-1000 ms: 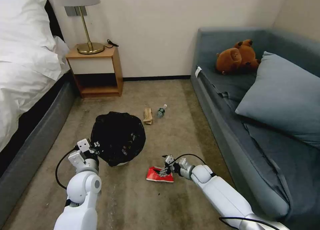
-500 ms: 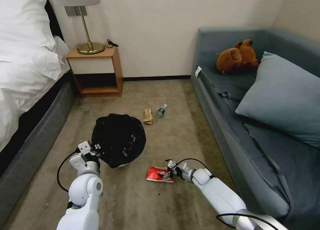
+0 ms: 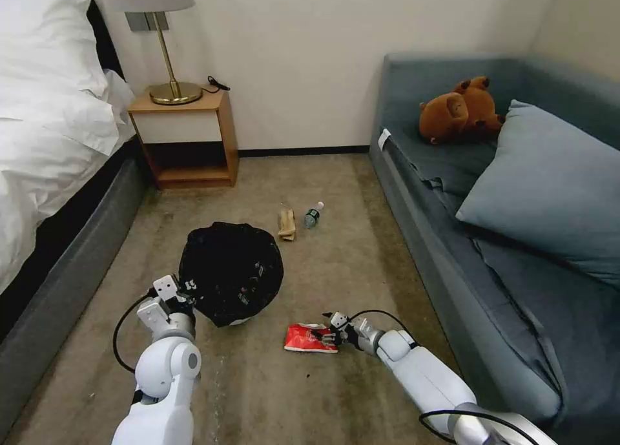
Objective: Pick up the trash bin, then pick up the garbage on the floor and place it into the trash bin.
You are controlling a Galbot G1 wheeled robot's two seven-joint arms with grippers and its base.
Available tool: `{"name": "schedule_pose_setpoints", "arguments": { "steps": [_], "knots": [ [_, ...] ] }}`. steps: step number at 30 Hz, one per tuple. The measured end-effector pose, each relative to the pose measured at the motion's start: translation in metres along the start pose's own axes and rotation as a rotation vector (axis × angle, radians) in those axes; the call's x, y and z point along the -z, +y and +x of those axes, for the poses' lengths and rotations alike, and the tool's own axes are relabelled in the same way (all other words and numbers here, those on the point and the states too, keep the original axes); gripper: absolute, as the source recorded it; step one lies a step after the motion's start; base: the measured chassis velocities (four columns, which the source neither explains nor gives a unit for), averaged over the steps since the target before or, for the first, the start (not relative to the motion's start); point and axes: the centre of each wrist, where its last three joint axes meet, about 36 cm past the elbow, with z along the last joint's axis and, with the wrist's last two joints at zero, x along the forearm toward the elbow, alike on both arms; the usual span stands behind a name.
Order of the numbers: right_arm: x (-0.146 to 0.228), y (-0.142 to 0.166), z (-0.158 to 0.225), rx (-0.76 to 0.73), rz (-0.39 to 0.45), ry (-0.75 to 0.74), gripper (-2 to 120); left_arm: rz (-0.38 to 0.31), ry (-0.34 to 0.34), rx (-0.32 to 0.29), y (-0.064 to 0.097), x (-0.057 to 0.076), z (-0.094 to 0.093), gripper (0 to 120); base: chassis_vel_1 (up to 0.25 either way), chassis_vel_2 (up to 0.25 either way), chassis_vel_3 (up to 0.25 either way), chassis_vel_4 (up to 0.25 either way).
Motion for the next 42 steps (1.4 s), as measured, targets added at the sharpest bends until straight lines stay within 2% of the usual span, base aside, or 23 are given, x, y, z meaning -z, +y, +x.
{"name": "schedule_pose_setpoints", "arguments": {
  "steps": [1,3,4,7,8,10,11,14,31,35,42],
  "knots": [
    [0.000,0.000,0.000,0.000,0.000,0.000,54,0.000,0.000,0.000,0.000,0.000,0.000,4,0.000,0.000,0.000,0.000],
    [-0.002,0.001,0.001,-0.001,-0.002,-0.001,41,0.000,0.005,0.004,0.001,-0.002,-0.002,4,0.000,0.000,0.000,0.000],
    [-0.002,0.001,0.001,-0.001,-0.002,-0.001,41,0.000,0.005,0.004,0.001,-0.002,-0.002,4,0.000,0.000,0.000,0.000],
    [-0.005,0.003,0.001,-0.002,-0.005,0.000,27,0.000,0.008,0.006,0.002,-0.004,-0.003,4,0.000,0.000,0.000,0.000],
    [-0.005,0.003,0.001,-0.002,-0.005,0.000,27,0.000,0.008,0.006,0.002,-0.004,-0.003,4,0.000,0.000,0.000,0.000],
    [-0.005,0.003,0.000,-0.001,0.000,-0.001,17,0.000,0.010,0.008,0.002,-0.005,-0.004,4,0.000,0.000,0.000,0.000],
    [-0.005,0.003,0.000,-0.001,0.000,-0.001,17,0.000,0.010,0.008,0.002,-0.005,-0.004,4,0.000,0.000,0.000,0.000],
    [-0.002,0.002,0.000,0.000,0.007,-0.009,1,-0.001,0.014,0.007,0.001,-0.007,-0.006,4,0.000,0.000,0.000,0.000],
    [0.007,-0.007,0.008,-0.037,-0.004,-0.045,0,-0.007,0.015,0.004,-0.004,-0.006,-0.010,4,0.000,0.000,0.000,0.000],
    [0.013,-0.019,0.015,-0.120,-0.028,-0.082,0,-0.008,0.018,0.004,-0.004,-0.006,-0.011,4,0.000,0.000,0.000,0.000],
    [0.031,-0.032,0.024,-0.371,-0.125,-0.188,0,0.004,0.039,0.008,0.002,-0.015,-0.013,4,0.000,0.000,0.000,0.000]
  ]
}}
